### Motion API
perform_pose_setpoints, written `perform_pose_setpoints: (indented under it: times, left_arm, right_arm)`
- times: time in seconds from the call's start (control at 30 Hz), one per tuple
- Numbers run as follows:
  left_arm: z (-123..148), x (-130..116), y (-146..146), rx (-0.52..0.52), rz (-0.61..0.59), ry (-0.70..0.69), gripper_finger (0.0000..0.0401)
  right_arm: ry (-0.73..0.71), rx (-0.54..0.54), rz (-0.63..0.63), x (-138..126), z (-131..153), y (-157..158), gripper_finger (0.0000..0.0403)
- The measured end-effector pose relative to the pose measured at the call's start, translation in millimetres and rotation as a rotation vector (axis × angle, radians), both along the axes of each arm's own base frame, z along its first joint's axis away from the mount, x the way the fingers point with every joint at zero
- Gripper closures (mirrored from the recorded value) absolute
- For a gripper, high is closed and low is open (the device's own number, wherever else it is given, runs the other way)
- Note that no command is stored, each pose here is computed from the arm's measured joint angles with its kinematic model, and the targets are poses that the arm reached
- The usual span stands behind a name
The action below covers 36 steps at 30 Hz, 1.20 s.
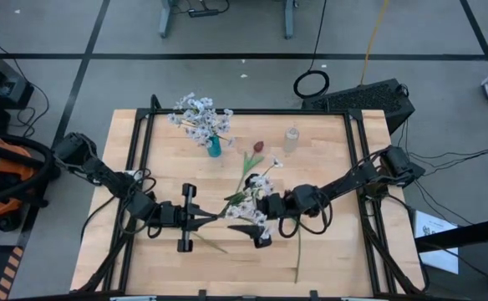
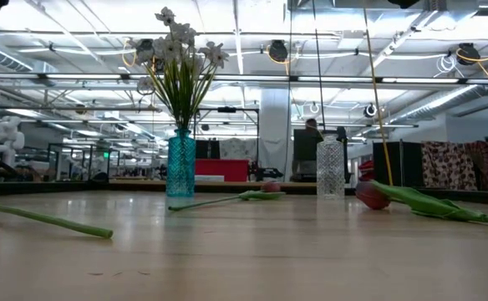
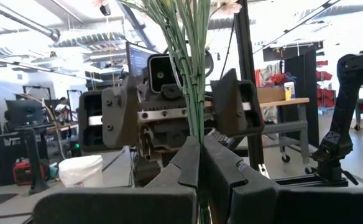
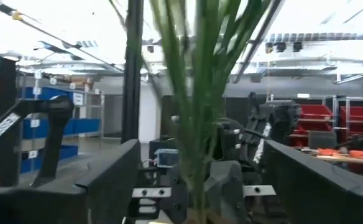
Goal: Sort flowers into vase by color
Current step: Put the white flowers into the blue vase
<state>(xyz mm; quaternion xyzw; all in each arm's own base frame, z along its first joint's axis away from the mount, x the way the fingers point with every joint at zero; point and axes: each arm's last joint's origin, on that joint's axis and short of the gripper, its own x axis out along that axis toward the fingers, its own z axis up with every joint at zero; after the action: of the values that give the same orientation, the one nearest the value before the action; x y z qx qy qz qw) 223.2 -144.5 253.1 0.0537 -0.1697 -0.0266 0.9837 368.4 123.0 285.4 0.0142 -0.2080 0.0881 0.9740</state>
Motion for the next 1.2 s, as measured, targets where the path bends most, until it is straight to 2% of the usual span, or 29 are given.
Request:
perform_pose_setpoints:
  times: [0.17, 0.33, 0.47, 0.8, 0.97, 1.2]
  left_arm:
    - [-2.5, 3.3, 3.3, -0.007, 0.009, 0.025, 0.0391]
    - [-4.6, 5.5, 5.4, -0.016, 0.012, 0.046, 0.0391]
    - [-4.6, 5.5, 5.4, -0.015, 0.012, 0.046, 0.0391]
    - [-6.4, 6.1, 5.0, -0.011, 0.013, 0.066, 0.0384]
    - [-7.7, 6.5, 5.7, -0.038, 0.037, 0.082, 0.035]
    - [-9.6, 6.3, 5.2, -0.052, 0.062, 0.105, 0.0251]
  right_arm:
    - [-0.029, 0.009, 0.01, -1.4, 2.5, 0.4, 0.0054]
    - [-0.042, 0.018, 0.007, -1.9, 3.8, -0.1, 0.0081]
    - [-0.041, 0.019, 0.005, -1.7, 3.7, -0.4, 0.0137]
    - [-0.021, 0.012, -0.003, -0.3, 1.9, -2.0, 0.0326]
    - [0.016, 0.011, -0.022, 2.0, -0.9, -4.4, 0.0393]
    - [0.069, 0.031, -0.055, 4.6, -5.4, -7.1, 0.0396]
